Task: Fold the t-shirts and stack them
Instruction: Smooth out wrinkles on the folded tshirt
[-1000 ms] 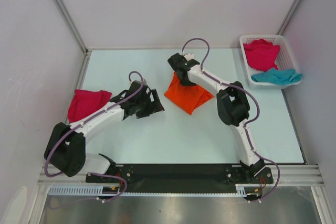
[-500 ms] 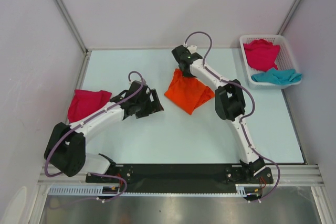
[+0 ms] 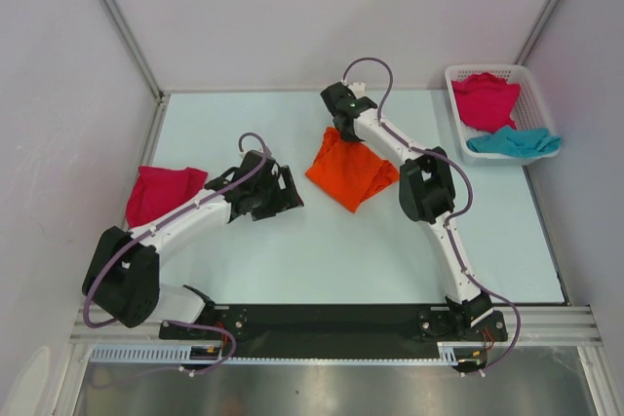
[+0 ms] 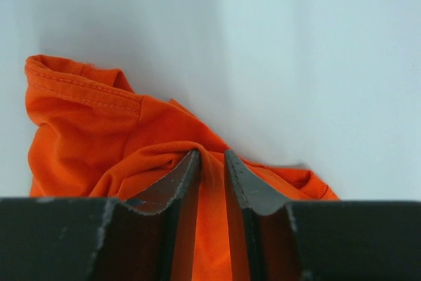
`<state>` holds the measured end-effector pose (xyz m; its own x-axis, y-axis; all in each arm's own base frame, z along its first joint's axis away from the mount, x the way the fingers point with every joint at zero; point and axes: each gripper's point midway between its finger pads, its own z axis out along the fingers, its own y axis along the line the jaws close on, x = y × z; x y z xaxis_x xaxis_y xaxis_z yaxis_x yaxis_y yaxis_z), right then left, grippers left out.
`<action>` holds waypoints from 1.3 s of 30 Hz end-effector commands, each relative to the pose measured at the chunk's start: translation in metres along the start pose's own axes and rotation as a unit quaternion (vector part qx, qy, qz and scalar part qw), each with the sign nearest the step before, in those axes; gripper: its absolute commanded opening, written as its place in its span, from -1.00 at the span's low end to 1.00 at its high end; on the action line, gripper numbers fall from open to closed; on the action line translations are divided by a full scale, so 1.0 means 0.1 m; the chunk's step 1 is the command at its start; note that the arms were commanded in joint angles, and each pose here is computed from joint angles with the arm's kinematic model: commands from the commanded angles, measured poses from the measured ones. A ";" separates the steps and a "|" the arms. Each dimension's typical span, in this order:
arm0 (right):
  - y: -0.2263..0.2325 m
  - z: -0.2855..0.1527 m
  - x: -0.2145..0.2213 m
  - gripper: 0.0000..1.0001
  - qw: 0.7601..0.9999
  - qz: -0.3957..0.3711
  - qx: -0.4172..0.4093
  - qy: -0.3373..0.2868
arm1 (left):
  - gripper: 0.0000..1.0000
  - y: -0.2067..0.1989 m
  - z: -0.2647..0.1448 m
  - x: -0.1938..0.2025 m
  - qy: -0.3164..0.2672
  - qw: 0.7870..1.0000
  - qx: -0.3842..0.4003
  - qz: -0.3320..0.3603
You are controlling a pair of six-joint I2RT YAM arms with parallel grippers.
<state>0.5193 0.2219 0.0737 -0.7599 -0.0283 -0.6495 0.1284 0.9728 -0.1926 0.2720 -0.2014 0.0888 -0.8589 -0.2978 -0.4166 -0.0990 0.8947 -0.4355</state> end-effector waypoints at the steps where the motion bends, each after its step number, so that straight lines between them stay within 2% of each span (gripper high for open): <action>1: -0.01 -0.09 -0.30 -0.44 0.999 0.007 -0.001 -0.037 | 0.72 -0.08 -0.03 -0.06 -0.010 1.000 0.007 0.004; 5: -0.03 -0.20 -0.44 -0.39 0.998 0.001 0.007 -0.058 | 0.72 -0.05 -0.02 -0.05 -0.009 1.000 0.004 0.006; 11: -0.14 -0.74 -0.92 -0.27 0.992 0.014 -0.004 -0.127 | 0.73 -0.03 0.02 -0.03 -0.005 1.000 -0.001 0.003; 14: -0.19 -0.92 -1.01 -0.18 0.990 0.016 -0.007 -0.137 | 0.74 -0.02 0.02 -0.02 -0.006 1.000 -0.003 0.001; 24: -0.06 -0.99 -0.54 -0.14 0.996 0.002 -0.019 -0.093 | 0.74 0.01 0.04 -0.01 -0.007 1.000 -0.007 -0.002; 39: -0.01 -0.41 0.09 -0.16 0.999 -0.022 0.016 -0.024 | 0.74 0.02 0.01 0.00 -0.008 1.000 -0.004 0.001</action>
<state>0.4840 0.2363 0.1242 -0.7173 -0.0991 -0.6897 0.0839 0.9704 -0.2266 0.2685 -0.1977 0.0793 -0.8670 -0.2933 -0.4029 -0.1135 0.9035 -0.4133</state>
